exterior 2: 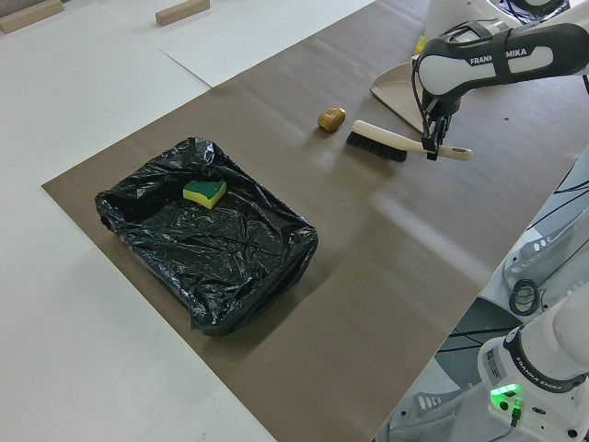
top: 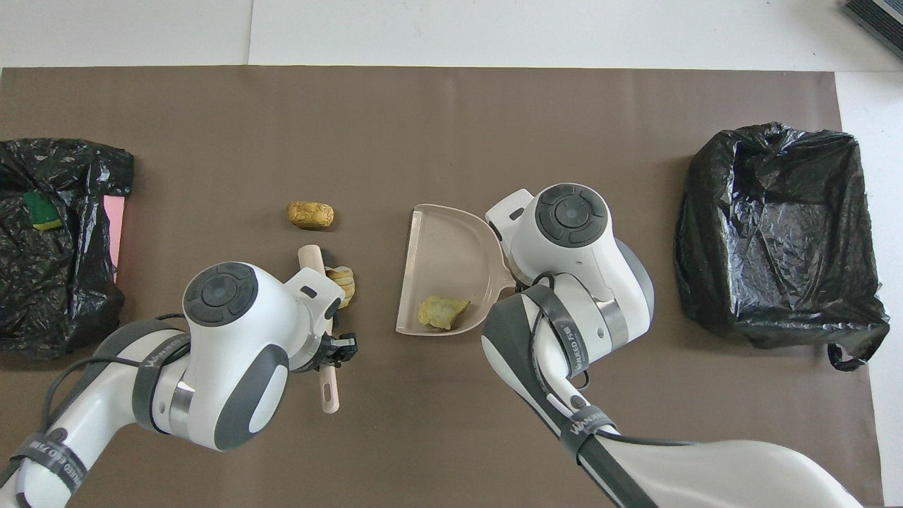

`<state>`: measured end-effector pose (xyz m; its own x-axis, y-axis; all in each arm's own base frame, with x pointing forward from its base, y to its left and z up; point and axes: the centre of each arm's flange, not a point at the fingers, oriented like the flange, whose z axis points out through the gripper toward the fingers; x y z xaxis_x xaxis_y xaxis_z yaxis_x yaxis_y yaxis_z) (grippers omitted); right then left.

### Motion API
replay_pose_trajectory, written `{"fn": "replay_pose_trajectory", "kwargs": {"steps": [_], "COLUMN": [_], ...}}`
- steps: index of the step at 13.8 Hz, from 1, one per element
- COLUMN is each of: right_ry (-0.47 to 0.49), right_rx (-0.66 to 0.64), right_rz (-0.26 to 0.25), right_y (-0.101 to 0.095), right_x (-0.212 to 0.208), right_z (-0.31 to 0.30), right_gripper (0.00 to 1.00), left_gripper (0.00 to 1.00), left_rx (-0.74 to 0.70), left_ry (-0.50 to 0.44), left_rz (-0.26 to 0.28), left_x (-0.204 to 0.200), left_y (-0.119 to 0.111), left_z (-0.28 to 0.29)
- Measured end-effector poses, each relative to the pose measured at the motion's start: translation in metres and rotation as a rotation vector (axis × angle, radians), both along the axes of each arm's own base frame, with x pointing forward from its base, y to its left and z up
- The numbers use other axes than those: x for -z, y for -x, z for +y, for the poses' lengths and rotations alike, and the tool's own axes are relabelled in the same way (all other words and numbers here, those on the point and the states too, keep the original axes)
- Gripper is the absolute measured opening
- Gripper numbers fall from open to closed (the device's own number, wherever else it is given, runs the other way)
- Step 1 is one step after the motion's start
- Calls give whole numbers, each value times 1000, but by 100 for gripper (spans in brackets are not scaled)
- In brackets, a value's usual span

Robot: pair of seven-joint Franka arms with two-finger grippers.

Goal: Sweep and dump trash in bin
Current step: 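Sweep the tan pieces into the dustpan with the left gripper's brush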

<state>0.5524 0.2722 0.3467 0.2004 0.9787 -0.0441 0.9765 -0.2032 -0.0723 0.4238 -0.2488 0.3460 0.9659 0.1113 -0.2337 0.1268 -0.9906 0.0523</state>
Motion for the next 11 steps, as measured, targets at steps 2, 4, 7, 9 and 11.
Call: {"fn": "replay_pose_trajectory", "kwargs": {"steps": [2, 4, 7, 9, 11], "right_ry": [0, 1, 2, 2, 2], "right_rx": [1, 4, 12, 14, 14], "right_rz": [0, 0, 1, 1, 1], "right_y": [0, 0, 1, 1, 1], "right_x": [0, 0, 0, 0, 0], "right_z": [0, 0, 1, 1, 1], "right_gripper": [32, 32, 32, 32, 32], "left_gripper": [27, 27, 27, 27, 27], "left_rx": [24, 64, 110, 142, 167], "left_ry": [59, 108, 138, 163, 206], "left_rz": [-26, -27, -31, -41, -76], "left_x": [3, -2, -10, -18, -38], "left_y": [3, 7, 19, 24, 16], "left_z": [-30, -52, -79, -97, -125]}}
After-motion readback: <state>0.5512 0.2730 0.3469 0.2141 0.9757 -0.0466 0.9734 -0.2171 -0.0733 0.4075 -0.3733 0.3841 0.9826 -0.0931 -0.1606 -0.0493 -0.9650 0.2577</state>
